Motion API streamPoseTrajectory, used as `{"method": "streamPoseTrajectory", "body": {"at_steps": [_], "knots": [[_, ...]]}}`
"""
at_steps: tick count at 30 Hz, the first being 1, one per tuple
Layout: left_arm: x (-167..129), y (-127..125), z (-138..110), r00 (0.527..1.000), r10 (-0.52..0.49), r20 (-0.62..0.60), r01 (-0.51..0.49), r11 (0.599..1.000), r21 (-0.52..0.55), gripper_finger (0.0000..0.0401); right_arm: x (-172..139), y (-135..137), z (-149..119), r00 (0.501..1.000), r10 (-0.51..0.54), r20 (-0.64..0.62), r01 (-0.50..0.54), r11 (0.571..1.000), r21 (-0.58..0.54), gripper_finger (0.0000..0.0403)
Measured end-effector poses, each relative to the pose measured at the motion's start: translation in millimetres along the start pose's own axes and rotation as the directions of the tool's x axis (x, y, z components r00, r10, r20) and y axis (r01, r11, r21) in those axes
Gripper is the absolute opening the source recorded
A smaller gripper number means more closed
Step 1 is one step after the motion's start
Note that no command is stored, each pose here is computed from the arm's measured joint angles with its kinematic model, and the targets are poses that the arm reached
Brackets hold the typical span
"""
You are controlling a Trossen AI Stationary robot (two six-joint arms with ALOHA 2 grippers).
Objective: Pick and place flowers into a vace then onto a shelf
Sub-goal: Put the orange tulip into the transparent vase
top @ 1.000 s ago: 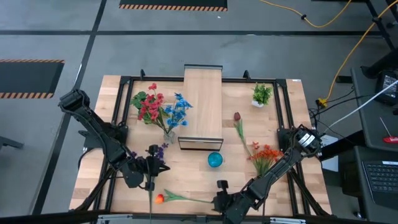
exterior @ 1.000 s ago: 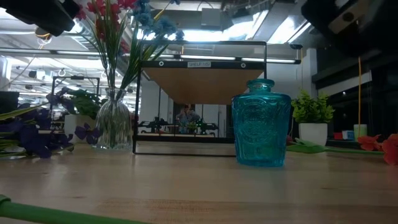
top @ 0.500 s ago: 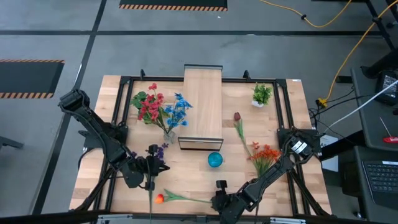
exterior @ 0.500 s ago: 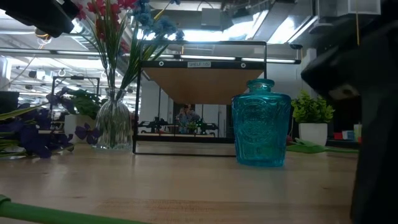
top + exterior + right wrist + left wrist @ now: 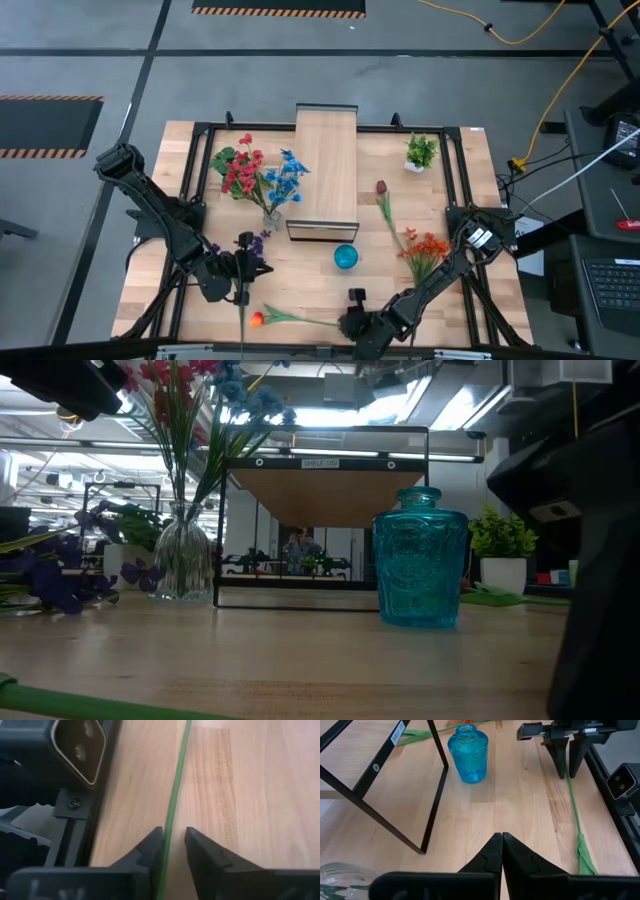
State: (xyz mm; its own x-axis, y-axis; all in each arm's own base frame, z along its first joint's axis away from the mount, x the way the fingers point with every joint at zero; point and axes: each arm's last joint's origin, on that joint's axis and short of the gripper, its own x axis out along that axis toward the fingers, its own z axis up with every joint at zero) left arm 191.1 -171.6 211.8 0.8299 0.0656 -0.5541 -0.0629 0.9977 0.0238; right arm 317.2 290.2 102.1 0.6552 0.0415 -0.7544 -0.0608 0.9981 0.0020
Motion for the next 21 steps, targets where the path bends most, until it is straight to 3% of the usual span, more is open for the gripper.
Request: {"method": "streamPoseTrajectory", "body": {"at_steps": [6, 21], "knots": [[0.0, 0.5, 0.2, 1.0, 0.015, 0.009, -0.015, 1.0, 0.001, 0.0006, 1.0, -3.2, -0.2, 1.0, 0.007, -0.028, -0.006, 1.0, 0.004, 0.001], [0.0, 0.5, 0.1, 1.0, 0.014, 0.008, -0.014, 1.0, 0.002, 0.0006, -5.7, -10.6, 7.7, 0.999, 0.019, -0.044, -0.015, 0.996, 0.088, 0.0001]]}}
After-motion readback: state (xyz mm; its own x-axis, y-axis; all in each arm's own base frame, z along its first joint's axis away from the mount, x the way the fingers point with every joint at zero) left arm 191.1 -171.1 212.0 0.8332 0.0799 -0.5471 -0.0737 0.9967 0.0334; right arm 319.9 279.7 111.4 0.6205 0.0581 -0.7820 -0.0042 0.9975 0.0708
